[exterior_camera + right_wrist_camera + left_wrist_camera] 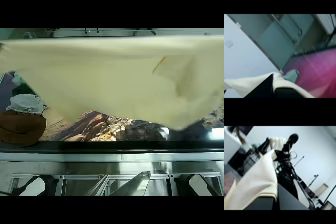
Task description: Fold the shirts.
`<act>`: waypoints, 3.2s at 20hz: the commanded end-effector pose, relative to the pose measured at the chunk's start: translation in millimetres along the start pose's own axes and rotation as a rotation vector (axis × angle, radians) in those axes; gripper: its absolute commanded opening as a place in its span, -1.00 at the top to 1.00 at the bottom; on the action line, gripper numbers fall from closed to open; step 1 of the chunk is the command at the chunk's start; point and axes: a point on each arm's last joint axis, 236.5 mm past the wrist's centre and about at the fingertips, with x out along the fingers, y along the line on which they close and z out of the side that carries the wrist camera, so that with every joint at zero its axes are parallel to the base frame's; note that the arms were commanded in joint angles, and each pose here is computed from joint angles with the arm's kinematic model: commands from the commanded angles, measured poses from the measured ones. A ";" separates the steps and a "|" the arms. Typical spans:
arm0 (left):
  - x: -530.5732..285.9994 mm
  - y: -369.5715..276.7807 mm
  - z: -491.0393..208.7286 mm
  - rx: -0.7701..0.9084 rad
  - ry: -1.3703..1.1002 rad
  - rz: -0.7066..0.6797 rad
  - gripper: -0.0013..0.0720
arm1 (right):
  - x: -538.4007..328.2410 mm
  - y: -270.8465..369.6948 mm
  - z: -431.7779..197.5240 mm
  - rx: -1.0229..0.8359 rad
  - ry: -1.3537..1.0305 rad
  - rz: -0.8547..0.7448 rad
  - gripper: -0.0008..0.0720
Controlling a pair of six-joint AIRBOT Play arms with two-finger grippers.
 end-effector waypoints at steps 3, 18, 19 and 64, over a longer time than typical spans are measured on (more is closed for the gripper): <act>-16.6 -103.5 20.0 0.384 -0.168 0.091 0.91 | -1.8 109.5 36.7 -0.291 -0.146 0.124 0.92; -30.0 286.3 -97.9 -0.403 0.269 0.474 0.93 | 99.8 -268.7 -155.0 0.103 0.418 -0.439 0.92; -36.0 311.6 -100.8 -0.447 0.266 0.473 0.94 | 103.2 -291.8 -171.4 0.152 0.420 -0.446 0.92; -149.0 356.1 -151.3 -0.858 0.578 0.864 -0.97 | -111.3 -300.1 -298.6 0.671 1.041 -0.967 0.18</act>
